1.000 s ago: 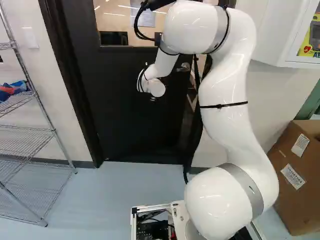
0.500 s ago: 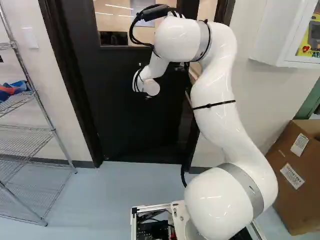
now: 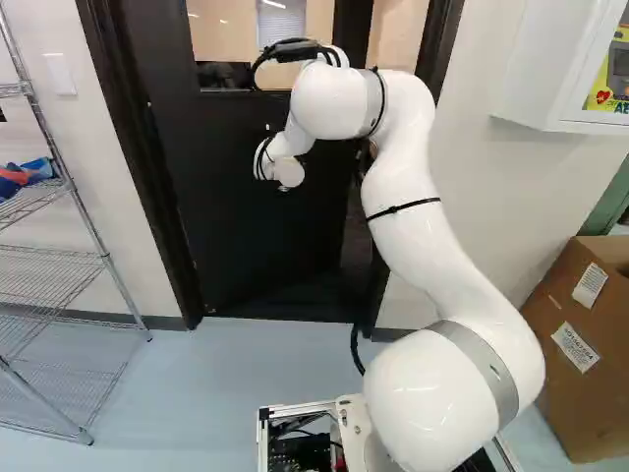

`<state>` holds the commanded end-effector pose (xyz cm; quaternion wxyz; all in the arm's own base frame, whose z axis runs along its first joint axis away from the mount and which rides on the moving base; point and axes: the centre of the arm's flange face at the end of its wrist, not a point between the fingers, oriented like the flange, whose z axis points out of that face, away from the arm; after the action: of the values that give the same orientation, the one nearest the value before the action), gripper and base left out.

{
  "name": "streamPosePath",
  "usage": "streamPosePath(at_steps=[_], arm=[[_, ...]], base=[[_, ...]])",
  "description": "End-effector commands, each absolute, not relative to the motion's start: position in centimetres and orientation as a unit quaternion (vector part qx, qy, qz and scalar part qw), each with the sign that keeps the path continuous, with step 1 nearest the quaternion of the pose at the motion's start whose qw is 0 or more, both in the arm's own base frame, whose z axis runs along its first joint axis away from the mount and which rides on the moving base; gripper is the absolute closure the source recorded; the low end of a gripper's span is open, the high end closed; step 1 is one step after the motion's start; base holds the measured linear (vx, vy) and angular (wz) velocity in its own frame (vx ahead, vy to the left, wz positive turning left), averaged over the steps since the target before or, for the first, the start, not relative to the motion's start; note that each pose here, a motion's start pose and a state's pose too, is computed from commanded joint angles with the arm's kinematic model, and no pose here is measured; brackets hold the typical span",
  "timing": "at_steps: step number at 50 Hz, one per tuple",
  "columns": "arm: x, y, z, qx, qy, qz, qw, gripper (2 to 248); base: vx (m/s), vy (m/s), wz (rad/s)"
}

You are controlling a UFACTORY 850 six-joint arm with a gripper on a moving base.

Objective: Open the door and move inside

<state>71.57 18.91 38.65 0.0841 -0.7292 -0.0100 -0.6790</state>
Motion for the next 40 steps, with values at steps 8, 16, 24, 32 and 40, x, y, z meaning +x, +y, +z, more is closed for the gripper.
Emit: streamPosePath(at_steps=[8,16,24,32,40], arm=[[70.4,18.7,38.9,-0.733,-0.011,-0.675,0.084,3],[68.8,18.4,39.3,-0.738,-0.013,-0.669,0.083,3],[67.2,18.1,39.6,-0.743,-0.014,-0.664,0.082,3],[65.6,17.6,39.9,-0.748,-0.015,-0.659,0.080,3],[64.0,17.0,40.2,-0.753,-0.015,-0.654,0.078,3]], base=[[0.000,0.000,0.000],[0.000,0.000,0.000],[0.000,0.000,0.000],[0.000,0.000,0.000],[0.000,0.000,0.000]])
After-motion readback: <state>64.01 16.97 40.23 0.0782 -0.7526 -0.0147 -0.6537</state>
